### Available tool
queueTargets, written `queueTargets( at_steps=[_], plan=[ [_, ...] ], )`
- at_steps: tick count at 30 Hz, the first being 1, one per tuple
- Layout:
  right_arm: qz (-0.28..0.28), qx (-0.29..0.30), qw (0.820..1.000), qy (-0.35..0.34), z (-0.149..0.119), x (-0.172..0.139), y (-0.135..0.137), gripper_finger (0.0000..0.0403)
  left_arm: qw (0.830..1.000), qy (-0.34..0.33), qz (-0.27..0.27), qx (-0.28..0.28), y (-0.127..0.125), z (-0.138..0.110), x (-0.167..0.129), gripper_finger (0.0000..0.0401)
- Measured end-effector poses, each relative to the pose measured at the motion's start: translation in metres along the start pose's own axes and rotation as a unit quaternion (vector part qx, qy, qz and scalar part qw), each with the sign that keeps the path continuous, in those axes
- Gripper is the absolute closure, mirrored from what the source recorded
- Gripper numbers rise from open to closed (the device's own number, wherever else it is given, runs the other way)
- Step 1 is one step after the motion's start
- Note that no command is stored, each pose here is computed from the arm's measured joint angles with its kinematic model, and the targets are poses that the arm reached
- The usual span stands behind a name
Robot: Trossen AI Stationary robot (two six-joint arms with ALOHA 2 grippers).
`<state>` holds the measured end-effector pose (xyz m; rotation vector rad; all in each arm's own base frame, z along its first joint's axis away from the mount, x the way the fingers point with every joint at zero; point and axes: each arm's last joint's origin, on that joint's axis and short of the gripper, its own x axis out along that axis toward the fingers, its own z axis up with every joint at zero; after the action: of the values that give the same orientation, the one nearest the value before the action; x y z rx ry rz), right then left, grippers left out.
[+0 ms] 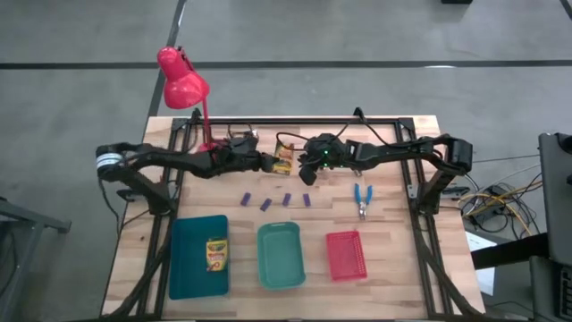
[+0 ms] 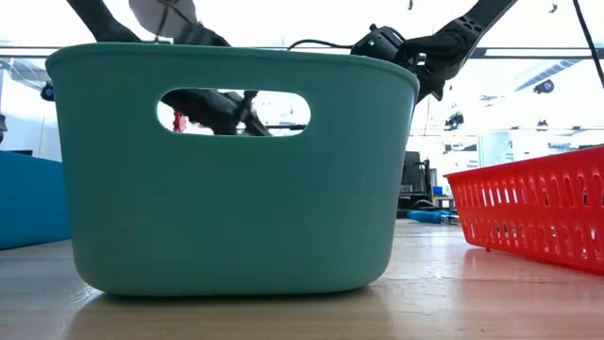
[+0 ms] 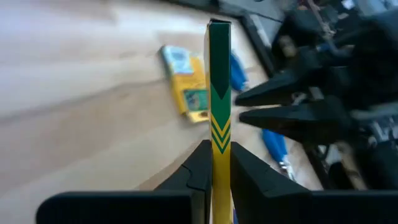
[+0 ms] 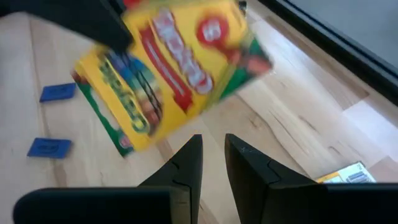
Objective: Pick & Place School Supplies
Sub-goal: Put the crayon box into the blue bin
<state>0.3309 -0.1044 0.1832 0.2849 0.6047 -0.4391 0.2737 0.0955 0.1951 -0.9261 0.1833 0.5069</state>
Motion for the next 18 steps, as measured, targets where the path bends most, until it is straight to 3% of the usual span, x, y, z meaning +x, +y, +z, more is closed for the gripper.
queueTargets(
  at_steps=[5,10,14,18],
  plan=[
    [0.004,-0.011,1.0,-0.013,0.006,-0.008,0.001,0.0335,0.995,-0.01,-0.011,0.095,-0.015,0.013,-0.031,0.0364],
    [0.01,-0.032,0.999,-0.035,0.016,-0.025,0.002,0.0335,0.989,-0.001,-0.002,0.148,-0.022,0.019,-0.065,0.0364],
    [0.016,-0.041,0.998,-0.054,0.026,-0.045,0.003,0.0335,0.985,0.006,-0.012,0.174,-0.029,0.019,-0.09,0.0364],
    [0.024,-0.056,0.995,-0.08,0.034,-0.065,0.005,0.0335,0.987,0.035,-0.004,0.159,-0.029,0.014,-0.112,0.0364]
  ],
)
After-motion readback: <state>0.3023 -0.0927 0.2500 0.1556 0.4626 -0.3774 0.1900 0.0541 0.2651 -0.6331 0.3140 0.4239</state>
